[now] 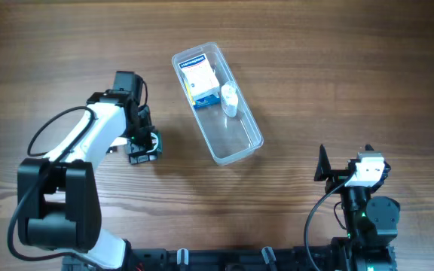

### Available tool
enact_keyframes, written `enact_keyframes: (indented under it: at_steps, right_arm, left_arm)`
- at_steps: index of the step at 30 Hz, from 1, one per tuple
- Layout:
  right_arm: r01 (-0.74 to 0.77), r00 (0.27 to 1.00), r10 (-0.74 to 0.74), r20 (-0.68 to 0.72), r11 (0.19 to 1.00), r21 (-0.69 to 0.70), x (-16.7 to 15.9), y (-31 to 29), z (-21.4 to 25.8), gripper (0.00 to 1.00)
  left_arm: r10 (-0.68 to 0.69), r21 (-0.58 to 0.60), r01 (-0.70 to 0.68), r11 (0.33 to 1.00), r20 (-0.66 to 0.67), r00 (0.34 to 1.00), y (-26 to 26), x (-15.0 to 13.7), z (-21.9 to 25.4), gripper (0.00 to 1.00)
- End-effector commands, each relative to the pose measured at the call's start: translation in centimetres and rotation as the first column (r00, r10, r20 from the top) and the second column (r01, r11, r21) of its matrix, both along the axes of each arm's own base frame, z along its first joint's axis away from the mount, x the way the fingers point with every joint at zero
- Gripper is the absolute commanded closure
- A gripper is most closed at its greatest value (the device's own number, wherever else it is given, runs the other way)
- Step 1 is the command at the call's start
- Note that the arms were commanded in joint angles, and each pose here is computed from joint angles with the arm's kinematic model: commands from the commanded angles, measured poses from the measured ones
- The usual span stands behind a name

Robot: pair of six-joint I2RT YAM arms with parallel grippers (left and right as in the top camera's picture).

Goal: Pack container
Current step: 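Lower the left gripper and grasp the Zam-Buk box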

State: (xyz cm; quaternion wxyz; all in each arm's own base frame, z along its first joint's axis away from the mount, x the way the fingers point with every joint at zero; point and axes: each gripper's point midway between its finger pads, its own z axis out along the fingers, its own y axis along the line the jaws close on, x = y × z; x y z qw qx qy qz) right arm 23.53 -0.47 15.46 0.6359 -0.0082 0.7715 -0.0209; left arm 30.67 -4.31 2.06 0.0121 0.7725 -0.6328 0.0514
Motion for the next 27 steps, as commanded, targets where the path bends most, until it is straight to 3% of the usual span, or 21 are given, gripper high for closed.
enact_keyframes:
  at_steps: [1,12,18,23,25,27]
  right_arm:
    - [0.028,1.0,-0.028,0.011,1.0,0.012,0.0,-0.5,0.1,0.0]
    - [0.028,1.0,-0.028,0.011,1.0,0.012,0.0,-0.5,0.1,0.0]
    - [0.028,1.0,-0.028,0.011,1.0,0.011,0.0,-0.5,0.1,0.0]
    - [0.028,1.0,-0.028,0.011,1.0,0.012,0.0,-0.5,0.1,0.0]
    - [0.028,1.0,-0.028,0.011,1.0,0.012,0.0,-0.5,0.1,0.0]
    - [0.028,1.0,-0.028,0.011,1.0,0.012,0.0,-0.5,0.1,0.0]
  left_arm:
    - [0.0,-0.009,0.0,1.0,-0.039,0.999,0.4,-0.5,-1.1,0.01]
    - [-0.053,-0.058,0.05,0.997,-0.046,0.998,-0.5,0.3,-3.3,0.03]
    - [-0.053,-0.057,0.05,0.997,-0.046,0.998,-0.5,0.3,-3.4,0.27]
    - [-0.053,-0.058,0.05,0.997,-0.044,0.998,-0.5,0.3,-3.3,0.33]
    - [-0.053,-0.058,0.05,0.997,-0.041,0.998,-0.5,0.4,-3.2,0.43]
    - [-0.052,-0.058,0.05,0.997,-0.035,0.998,-0.5,0.4,-3.1,0.43]
